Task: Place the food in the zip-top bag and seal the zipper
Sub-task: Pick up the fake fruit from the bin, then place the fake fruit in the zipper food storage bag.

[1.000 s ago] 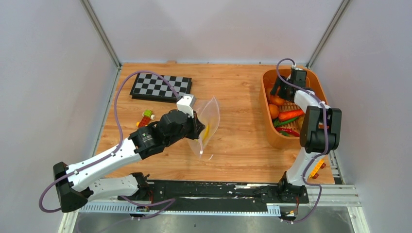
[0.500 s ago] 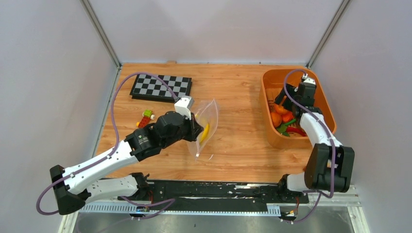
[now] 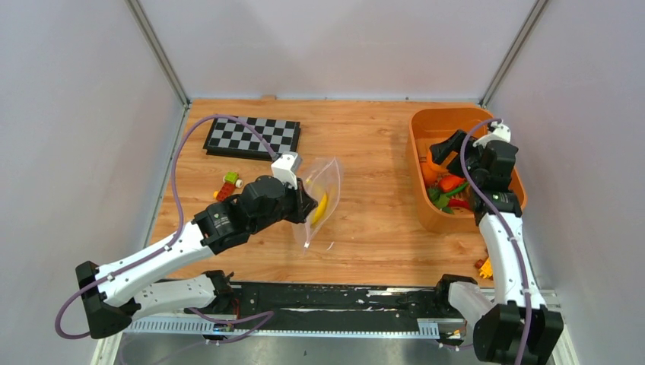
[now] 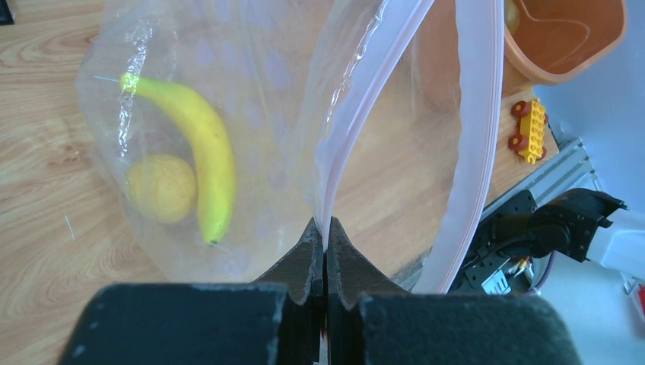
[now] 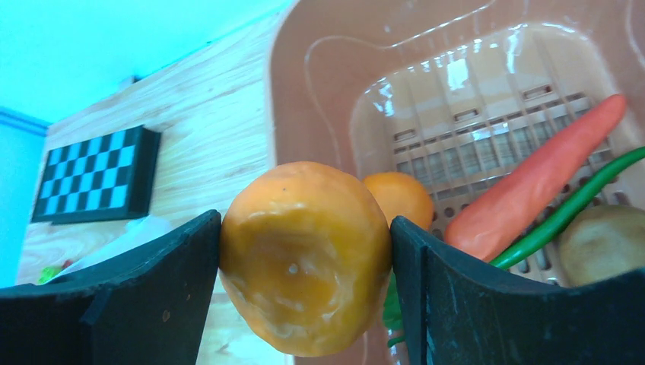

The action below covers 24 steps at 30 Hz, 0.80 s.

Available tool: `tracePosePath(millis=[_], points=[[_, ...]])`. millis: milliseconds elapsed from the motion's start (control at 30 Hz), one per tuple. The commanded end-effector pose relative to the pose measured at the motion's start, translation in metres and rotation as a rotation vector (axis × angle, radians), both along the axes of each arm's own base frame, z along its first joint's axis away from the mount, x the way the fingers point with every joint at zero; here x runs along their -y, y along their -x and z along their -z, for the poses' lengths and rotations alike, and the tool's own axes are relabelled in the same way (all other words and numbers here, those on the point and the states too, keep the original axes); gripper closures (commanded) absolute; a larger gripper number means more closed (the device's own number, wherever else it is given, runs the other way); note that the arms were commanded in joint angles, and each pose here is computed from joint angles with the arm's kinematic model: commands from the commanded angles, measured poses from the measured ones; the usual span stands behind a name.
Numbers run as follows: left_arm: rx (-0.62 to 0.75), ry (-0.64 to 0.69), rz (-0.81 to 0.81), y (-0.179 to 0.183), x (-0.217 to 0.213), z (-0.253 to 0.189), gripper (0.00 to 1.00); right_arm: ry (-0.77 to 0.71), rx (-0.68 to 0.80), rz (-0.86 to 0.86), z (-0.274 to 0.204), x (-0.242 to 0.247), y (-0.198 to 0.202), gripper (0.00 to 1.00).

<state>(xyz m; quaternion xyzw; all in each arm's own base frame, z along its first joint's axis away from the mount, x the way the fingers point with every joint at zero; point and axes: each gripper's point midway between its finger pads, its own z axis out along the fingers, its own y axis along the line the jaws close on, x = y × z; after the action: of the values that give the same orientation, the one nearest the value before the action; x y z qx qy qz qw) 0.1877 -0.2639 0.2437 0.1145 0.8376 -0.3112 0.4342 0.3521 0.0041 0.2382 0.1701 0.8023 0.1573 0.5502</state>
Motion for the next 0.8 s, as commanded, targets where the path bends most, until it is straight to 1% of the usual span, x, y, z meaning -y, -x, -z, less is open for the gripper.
tracePosePath(millis=[0, 167, 300, 400, 533, 633, 767], points=[[0.011, 0.033, 0.008, 0.0, 0.003, -0.007, 1.0, -0.114, 0.036, -0.088, -0.011, -0.025, 0.02, 0.43], [-0.001, 0.043, 0.018, 0.0, 0.008, -0.003, 1.0, -0.216, 0.068, -0.214, -0.018, -0.054, 0.038, 0.46], [-0.01, 0.044, 0.029, 0.0, 0.013, 0.0, 1.0, -0.282, 0.114, -0.333, -0.033, -0.076, 0.053, 0.49], [-0.015, 0.046, 0.037, -0.001, 0.018, 0.001, 1.0, -0.317, 0.149, -0.405, -0.044, -0.093, 0.068, 0.49], [-0.017, 0.046, 0.045, -0.002, 0.023, -0.001, 1.0, -0.337, 0.19, -0.476, -0.053, -0.116, 0.091, 0.49], [-0.023, 0.059, 0.052, -0.002, 0.027, -0.003, 1.0, -0.352, 0.235, -0.566, -0.065, -0.143, 0.109, 0.5], [-0.038, 0.091, 0.068, 0.0, 0.034, -0.006, 1.0, -0.328, 0.291, -0.687, -0.088, -0.177, 0.127, 0.5]])
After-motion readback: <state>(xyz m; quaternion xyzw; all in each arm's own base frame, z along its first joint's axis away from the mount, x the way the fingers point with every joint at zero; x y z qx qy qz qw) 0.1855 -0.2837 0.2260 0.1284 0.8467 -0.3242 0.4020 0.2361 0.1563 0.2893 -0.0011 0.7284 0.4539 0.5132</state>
